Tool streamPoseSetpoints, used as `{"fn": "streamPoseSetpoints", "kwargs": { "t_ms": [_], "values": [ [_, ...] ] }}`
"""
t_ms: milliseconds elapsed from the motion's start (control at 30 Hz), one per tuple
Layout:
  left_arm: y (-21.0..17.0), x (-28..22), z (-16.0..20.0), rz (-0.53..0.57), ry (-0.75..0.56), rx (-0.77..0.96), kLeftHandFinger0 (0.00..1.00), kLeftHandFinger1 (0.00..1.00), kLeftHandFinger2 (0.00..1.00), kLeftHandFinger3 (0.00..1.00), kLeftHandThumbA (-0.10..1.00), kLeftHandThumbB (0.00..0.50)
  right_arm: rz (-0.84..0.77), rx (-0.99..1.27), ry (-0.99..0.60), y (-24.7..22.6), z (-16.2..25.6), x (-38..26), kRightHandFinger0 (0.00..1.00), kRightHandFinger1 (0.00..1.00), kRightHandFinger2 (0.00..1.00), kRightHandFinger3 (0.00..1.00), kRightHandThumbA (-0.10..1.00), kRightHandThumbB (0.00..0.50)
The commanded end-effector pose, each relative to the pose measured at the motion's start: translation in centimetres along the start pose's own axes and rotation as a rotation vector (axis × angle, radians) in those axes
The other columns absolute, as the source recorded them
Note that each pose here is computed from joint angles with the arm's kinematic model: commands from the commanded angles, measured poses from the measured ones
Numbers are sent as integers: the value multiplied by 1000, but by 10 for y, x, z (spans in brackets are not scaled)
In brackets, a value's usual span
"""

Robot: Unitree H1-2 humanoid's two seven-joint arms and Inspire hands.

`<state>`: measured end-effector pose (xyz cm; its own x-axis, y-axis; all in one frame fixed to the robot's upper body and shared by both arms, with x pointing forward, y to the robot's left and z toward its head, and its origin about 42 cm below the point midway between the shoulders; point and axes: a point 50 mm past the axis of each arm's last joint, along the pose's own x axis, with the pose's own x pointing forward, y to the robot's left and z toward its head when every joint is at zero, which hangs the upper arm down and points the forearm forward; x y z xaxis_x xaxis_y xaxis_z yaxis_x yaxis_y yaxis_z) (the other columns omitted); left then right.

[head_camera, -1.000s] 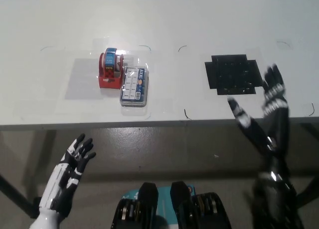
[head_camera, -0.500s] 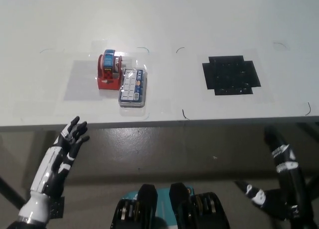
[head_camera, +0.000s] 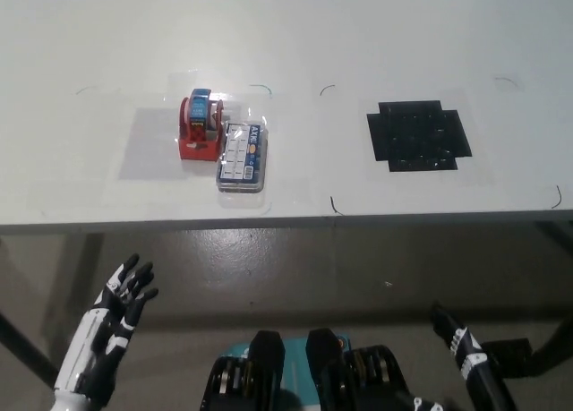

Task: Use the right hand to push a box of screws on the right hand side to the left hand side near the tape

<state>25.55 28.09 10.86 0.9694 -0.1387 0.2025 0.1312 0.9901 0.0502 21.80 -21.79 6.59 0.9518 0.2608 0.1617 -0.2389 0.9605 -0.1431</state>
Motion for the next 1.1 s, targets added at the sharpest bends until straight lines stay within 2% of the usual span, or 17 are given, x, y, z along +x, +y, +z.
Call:
{"fn": "streamPoseSetpoints", "kwargs": {
  "t_ms": [0, 33, 167, 233, 433, 567, 700, 833, 867, 1067],
  "values": [
    [-3, -6, 6, 4, -40, -14, 1000, 1000, 1000, 1000, 750, 184, 17, 28, -50, 0, 3, -5, 1000, 1000, 1000, 1000, 968, 282],
    [-3, -8, 4, 0, -46, -10, 1000, 1000, 1000, 1000, 743, 165, 16, 26, -47, -1, 2, -5, 1000, 1000, 1000, 1000, 965, 277],
    [-3, -14, -2, 4, -39, -6, 1000, 1000, 1000, 1000, 727, 152, 11, 15, -42, -6, 0, -4, 1000, 1000, 1000, 1000, 961, 270],
    [-3, -17, -5, 11, -33, -8, 1000, 1000, 1000, 1000, 720, 159, 15, 24, -37, -6, 0, -3, 1000, 1000, 1000, 1000, 966, 286],
    [0, -20, -12, 21, -12, 10, 1000, 1000, 1000, 1000, 736, 174, 29, 34, -22, -3, -1, 1, 1000, 1000, 1000, 1000, 996, 291],
    [4, -22, -24, 15, 33, 67, 1000, 1000, 1000, 1000, 803, 201, 30, 37, -22, -2, -2, 3, 1000, 1000, 1000, 1000, 993, 291],
    [10, -21, -35, 29, 75, 110, 1000, 1000, 1000, 1000, 824, 204, 25, 32, -32, -2, -3, 8, 1000, 1000, 1000, 1000, 989, 287],
    [13, -21, -45, 36, 96, 126, 1000, 1000, 1000, 1000, 825, 187, 19, 40, -34, -4, -5, 10, 1000, 1000, 1000, 1000, 979, 289],
    [13, -21, -46, 36, 97, 126, 1000, 1000, 1000, 1000, 831, 205, 17, 45, -35, -4, -5, 10, 1000, 1000, 1000, 1000, 976, 288],
    [14, -21, -48, 38, 97, 123, 1000, 1000, 1000, 1000, 830, 203, 15, 51, -28, -2, -8, 15, 1000, 1000, 1000, 1000, 970, 289]
  ]
}}
